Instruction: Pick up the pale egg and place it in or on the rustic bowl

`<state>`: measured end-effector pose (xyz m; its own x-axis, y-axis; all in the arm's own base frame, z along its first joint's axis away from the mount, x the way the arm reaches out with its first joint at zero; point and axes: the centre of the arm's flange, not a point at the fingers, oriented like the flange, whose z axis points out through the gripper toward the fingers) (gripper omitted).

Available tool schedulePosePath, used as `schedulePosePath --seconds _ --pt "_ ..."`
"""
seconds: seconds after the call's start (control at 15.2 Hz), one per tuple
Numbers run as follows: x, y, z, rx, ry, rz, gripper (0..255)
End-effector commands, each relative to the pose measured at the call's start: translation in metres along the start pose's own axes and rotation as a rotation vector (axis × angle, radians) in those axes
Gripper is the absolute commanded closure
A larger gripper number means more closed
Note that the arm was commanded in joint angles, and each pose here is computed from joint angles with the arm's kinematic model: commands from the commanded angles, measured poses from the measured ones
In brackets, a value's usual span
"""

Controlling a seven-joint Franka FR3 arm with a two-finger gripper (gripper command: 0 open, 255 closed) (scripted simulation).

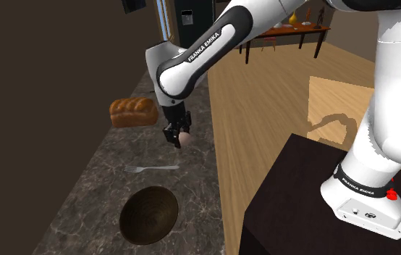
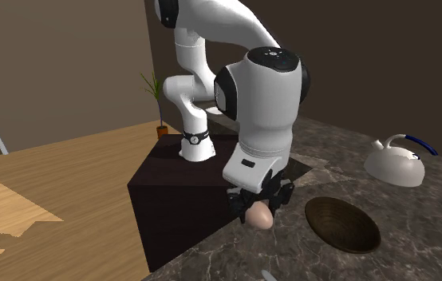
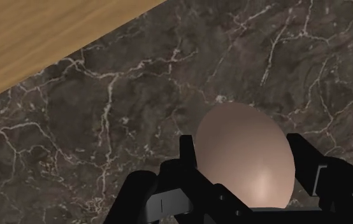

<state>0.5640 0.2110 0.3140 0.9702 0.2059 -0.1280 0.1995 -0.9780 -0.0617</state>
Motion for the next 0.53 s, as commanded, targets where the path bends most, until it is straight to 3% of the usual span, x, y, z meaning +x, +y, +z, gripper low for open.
schedulePosePath --seconds 0.0,0.46 --pt "-0.001 0.0 -0.011 0.0 0.0 0.0 255" --pt "-0.007 -0.079 -0.008 0.0 0.0 0.0 255"
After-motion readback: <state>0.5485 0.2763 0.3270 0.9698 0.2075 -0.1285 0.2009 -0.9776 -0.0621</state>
